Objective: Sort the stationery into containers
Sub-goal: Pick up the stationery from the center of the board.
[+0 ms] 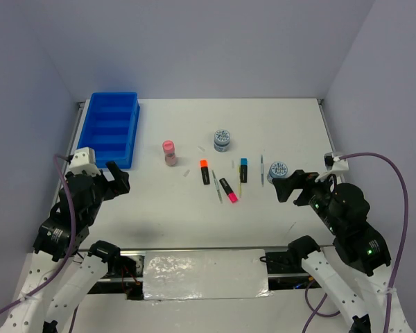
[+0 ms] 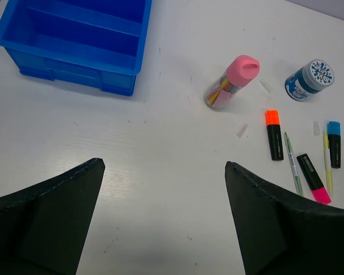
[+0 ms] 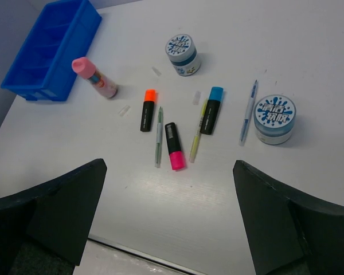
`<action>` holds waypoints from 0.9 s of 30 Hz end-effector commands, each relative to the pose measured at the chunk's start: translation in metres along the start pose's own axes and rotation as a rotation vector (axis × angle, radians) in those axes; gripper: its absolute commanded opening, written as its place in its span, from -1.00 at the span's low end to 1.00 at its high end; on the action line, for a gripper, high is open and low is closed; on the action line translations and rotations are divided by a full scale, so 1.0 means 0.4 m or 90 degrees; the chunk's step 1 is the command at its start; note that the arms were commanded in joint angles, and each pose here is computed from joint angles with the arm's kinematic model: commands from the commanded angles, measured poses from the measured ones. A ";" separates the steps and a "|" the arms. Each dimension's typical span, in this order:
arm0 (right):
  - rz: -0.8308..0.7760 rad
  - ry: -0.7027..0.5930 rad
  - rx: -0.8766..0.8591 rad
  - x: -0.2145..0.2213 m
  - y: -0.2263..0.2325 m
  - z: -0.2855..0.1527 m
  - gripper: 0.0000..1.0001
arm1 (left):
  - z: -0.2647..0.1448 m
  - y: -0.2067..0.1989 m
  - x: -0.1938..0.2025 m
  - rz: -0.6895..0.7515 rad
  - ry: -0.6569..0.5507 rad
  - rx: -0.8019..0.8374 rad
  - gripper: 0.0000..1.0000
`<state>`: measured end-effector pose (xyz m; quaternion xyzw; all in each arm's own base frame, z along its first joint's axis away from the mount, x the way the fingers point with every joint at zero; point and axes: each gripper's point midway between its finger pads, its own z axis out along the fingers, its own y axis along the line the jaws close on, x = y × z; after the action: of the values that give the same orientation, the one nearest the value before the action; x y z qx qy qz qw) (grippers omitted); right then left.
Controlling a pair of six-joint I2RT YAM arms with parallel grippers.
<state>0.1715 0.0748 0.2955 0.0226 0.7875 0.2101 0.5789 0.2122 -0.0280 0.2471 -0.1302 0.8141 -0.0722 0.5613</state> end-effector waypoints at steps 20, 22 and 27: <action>-0.201 0.100 -0.324 0.148 0.433 0.342 0.99 | -0.026 0.010 -0.047 -0.010 -0.059 -0.001 0.99; -0.250 0.066 -0.373 0.149 0.519 0.378 0.99 | -0.026 0.010 -0.048 -0.011 -0.061 0.000 0.99; -0.235 0.022 -0.374 0.211 0.603 0.553 0.94 | -0.027 0.009 -0.051 -0.010 -0.063 0.001 0.99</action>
<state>0.2571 0.3544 0.1938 -0.3178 0.7701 0.3010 0.4640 0.2065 -0.0206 0.2560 -0.1428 0.7986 -0.0703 0.5804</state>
